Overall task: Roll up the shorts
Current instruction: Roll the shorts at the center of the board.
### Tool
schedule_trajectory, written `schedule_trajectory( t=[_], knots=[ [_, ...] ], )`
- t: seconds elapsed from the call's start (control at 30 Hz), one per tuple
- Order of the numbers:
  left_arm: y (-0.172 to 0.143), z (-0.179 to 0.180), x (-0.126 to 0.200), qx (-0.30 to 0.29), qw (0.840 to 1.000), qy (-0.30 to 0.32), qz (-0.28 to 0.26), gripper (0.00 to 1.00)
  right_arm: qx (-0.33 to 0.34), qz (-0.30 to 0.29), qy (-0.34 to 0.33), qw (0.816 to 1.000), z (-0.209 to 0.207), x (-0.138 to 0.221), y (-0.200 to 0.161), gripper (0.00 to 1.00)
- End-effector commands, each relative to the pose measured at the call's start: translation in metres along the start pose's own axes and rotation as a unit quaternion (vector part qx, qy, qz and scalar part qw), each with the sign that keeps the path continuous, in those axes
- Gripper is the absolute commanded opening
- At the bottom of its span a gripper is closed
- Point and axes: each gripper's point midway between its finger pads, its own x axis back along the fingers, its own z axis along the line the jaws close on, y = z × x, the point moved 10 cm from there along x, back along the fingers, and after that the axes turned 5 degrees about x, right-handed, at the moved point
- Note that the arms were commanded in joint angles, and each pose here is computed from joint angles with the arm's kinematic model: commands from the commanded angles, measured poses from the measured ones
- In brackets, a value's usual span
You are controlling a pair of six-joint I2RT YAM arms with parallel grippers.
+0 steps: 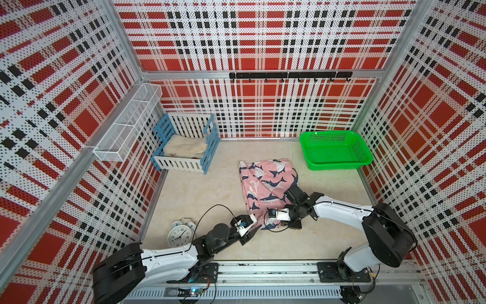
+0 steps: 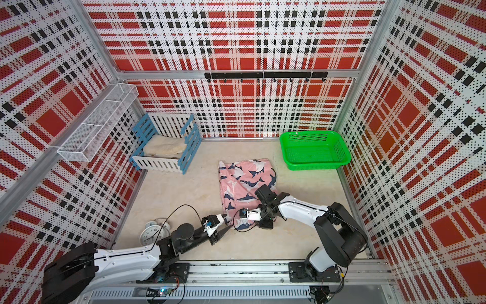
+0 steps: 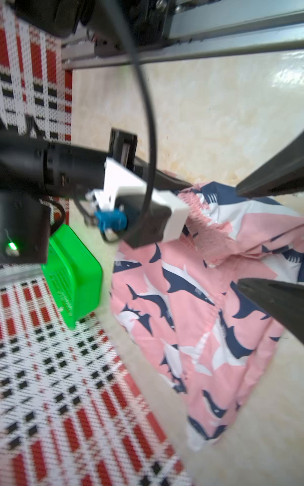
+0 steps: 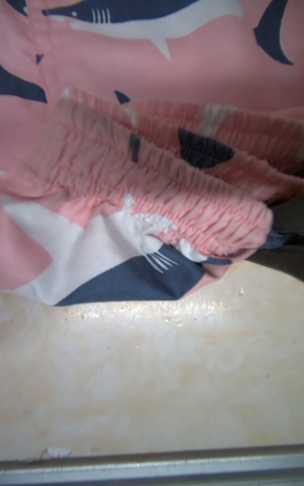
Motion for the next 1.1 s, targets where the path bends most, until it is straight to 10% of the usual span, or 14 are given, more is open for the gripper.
schedule_trajectory(
  t=[0.0, 0.3, 0.4, 0.6, 0.93, 1.07],
  knots=[
    [0.01, -0.006, 0.004, -0.086, 0.995, 0.037, -0.029, 0.54, -0.024, -0.021, 0.044, 0.999, 0.009, 0.013, 0.0, 0.0],
    [-0.009, -0.04, -0.021, -0.216, 0.974, 0.015, 0.062, 0.65, -0.021, -0.034, 0.019, 0.999, 0.011, 0.027, 0.0, 0.0],
    [-0.014, -0.044, -0.027, -0.243, 0.967, 0.017, 0.08, 0.99, -0.016, -0.038, 0.01, 0.999, 0.013, 0.029, -0.001, 0.0],
    [-0.021, -0.038, -0.046, -0.297, 0.948, 0.038, 0.108, 1.0, -0.015, -0.049, 0.014, 0.999, 0.015, 0.029, -0.001, 0.0],
    [-0.022, -0.029, -0.073, -0.326, 0.939, -0.018, 0.107, 0.85, -0.017, -0.052, 0.017, 0.998, 0.016, 0.027, -0.001, 0.0],
    [-0.028, -0.035, -0.079, -0.331, 0.934, -0.058, 0.123, 0.5, -0.019, -0.049, 0.011, 0.999, 0.014, 0.027, -0.001, 0.0]
  ],
)
